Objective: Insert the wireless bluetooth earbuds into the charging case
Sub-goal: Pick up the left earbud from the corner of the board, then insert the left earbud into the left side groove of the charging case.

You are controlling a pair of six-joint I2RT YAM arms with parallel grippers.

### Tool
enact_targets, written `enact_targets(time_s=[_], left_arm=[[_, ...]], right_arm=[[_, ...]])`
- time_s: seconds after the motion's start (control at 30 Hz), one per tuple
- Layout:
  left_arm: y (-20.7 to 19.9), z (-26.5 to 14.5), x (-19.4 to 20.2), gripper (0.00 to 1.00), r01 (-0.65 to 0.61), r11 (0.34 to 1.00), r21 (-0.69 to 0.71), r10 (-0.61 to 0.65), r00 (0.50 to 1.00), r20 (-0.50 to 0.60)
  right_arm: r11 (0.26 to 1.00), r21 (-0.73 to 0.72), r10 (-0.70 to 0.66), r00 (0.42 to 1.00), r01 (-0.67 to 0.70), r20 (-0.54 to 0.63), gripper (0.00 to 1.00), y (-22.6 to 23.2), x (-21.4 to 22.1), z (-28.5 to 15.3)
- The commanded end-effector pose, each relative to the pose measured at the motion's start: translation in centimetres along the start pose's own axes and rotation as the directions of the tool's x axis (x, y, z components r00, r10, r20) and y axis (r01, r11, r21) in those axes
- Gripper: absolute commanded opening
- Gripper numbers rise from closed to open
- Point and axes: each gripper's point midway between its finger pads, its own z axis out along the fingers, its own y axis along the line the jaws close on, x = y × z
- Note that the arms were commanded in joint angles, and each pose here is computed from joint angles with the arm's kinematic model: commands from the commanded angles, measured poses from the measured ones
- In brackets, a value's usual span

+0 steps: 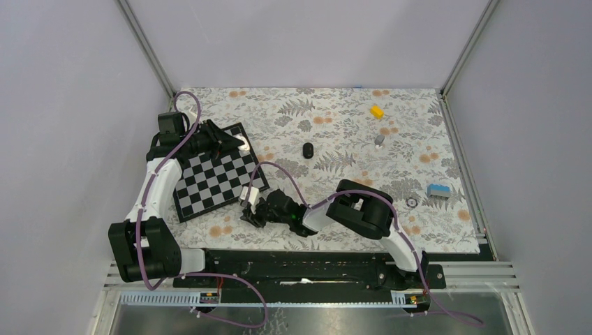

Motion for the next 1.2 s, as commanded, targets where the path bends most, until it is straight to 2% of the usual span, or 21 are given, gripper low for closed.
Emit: enact_targets(time_s=[0.0, 0.07, 0.17, 0.57, 0.67, 0.77, 0.87, 1.0, 1.17], left_arm=[[-1.5, -0.3, -0.8, 0.00, -0.062, 0.997, 0.035, 0.062, 0.998, 0.020], [-1.5, -0.3, -0.7, 0.00, -0.063, 0.997, 0.036, 0.062, 0.998, 0.019], [-1.4, -0.3, -0.7, 0.00, -0.061, 0.998, 0.033, 0.060, 0.998, 0.020], [-1.3, -0.1, -0.7, 0.00, -0.053, 0.998, 0.034, 0.052, 0.999, 0.012], [-1.4, 0.1, -0.5, 0.00, -0.075, 0.997, 0.035, 0.075, 0.997, 0.002], [-1.0, 1.6, 1.3, 0.00, -0.129, 0.991, -0.033, 0.126, 0.988, -0.090], [-1.4, 3.5, 4.2, 0.00, -0.163, 0.986, -0.027, 0.154, 0.965, -0.213], [-2.1, 4.5, 5.8, 0.00, -0.205, 0.979, 0.005, 0.200, 0.946, -0.256], [-2.3, 6.1, 9.2, 0.00, -0.269, 0.962, 0.039, 0.262, 0.877, -0.402]], right_arm=[[1.000, -0.006, -0.002, 0.998, 0.001, -0.064, 0.29, 0.0, 2.0, -0.1], [1.000, 0.003, -0.007, 0.998, 0.007, -0.061, 0.22, -0.1, 1.8, -0.3], [1.000, 0.020, -0.009, 0.998, 0.011, -0.056, 0.18, -0.5, 1.4, -0.6], [0.987, 0.150, -0.061, 0.998, 0.064, -0.020, 0.13, -2.7, -1.3, -4.3], [0.967, 0.235, -0.101, 0.995, 0.103, -0.021, 0.13, -4.5, -2.0, -6.4], [0.948, 0.292, -0.129, 0.991, 0.128, -0.015, 0.13, -6.4, -3.2, -8.9], [0.919, 0.345, -0.184, 0.982, 0.189, -0.048, 0.13, -8.3, -4.3, -12.1], [0.870, 0.411, -0.247, 0.963, 0.271, -0.112, 0.13, -10.3, -5.6, -16.2], [0.801, 0.455, -0.331, 0.921, 0.388, -0.204, 0.10, -11.7, -7.0, -20.8]])
